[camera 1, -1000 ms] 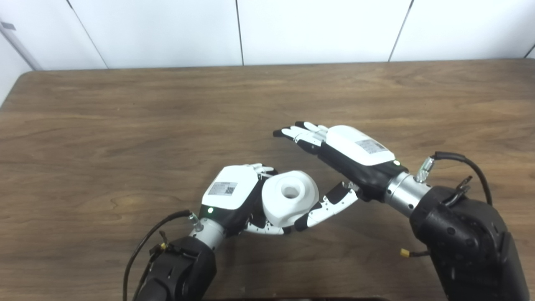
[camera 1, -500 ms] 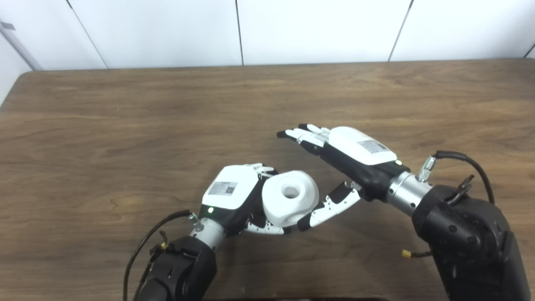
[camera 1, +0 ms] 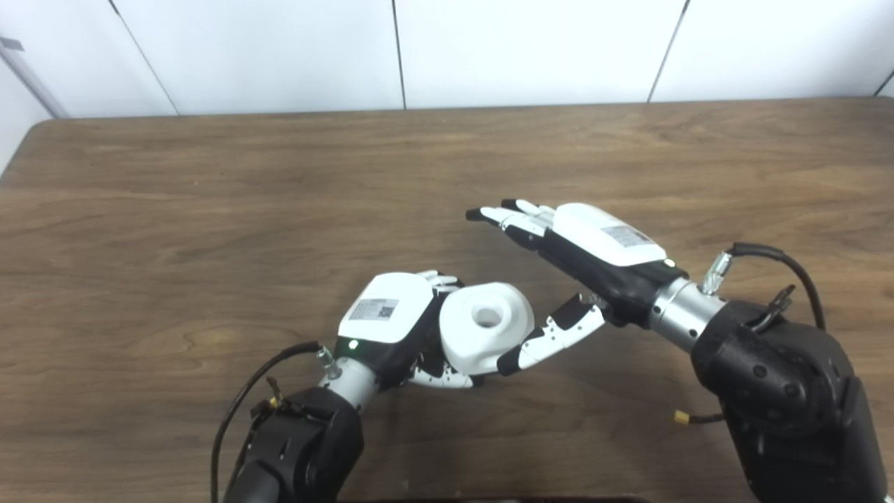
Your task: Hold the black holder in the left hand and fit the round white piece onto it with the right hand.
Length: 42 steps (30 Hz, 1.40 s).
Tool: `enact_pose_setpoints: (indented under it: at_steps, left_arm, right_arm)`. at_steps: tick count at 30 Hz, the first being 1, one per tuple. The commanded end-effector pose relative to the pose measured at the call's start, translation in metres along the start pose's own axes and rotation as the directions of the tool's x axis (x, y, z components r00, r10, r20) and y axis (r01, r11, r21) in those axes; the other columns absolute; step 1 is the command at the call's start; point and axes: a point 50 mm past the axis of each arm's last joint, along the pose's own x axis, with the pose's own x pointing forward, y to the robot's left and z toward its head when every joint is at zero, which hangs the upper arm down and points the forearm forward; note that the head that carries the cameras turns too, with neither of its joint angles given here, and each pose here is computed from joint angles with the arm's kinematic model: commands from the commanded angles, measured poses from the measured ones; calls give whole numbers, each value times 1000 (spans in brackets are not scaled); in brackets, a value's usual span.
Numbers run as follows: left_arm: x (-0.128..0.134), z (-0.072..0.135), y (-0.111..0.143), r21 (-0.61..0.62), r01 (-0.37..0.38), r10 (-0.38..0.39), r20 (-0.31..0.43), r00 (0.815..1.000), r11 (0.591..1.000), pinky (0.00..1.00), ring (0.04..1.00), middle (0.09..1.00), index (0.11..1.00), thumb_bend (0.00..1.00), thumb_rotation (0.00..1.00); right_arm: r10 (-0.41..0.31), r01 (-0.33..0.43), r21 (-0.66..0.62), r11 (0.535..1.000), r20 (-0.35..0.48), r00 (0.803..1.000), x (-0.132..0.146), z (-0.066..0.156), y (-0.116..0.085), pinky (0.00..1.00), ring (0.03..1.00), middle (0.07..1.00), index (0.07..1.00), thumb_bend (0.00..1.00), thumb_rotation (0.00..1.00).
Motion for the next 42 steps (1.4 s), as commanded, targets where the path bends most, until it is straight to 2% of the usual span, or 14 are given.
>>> enact_pose_setpoints:
  at_steps: [1,3,10,14,21,26,34,42]
  left_arm:
    - [-1,-2,-5,-13,92,-92,-30,995,996,860,917,885,813,792,256]
    - [-1,-2,-3,-10,117,-117,-38,992,993,872,935,905,850,802,268]
    - [-1,-6,2,37,162,-159,-66,985,986,866,935,913,868,808,271]
    - [-4,-11,5,83,214,-205,-108,973,973,873,945,924,891,818,291]
    - [-11,-21,12,97,272,-257,-146,955,957,862,942,927,908,823,297]
    - [-15,-27,15,106,272,-252,-171,953,957,861,935,915,894,832,277]
    - [-21,-42,25,133,286,-251,-233,940,949,875,944,925,903,835,318]
    - [-28,-59,38,134,260,-219,-264,939,956,843,934,926,905,870,338]
  right_arm:
    - [-64,66,-41,997,36,997,-1,5,-16,1000,1000,948,965,1000,429]
    - [-63,65,-47,997,37,997,-1,4,-19,1000,1000,950,968,1000,428]
    - [-61,64,-82,995,41,997,-1,3,-31,1000,1000,954,972,1000,437]
    - [-64,68,-84,994,47,997,1,3,-36,1000,1000,957,975,1000,444]
    - [-72,77,-83,994,60,996,7,3,-38,1000,1000,956,975,1000,440]
    - [-68,72,-75,995,65,996,9,4,-39,1000,1000,957,978,1000,446]
    - [-69,75,-82,994,66,995,11,4,-38,1000,1000,955,976,1000,452]
    - [-65,69,-72,995,62,996,12,2,-36,1000,1000,956,976,1000,446]
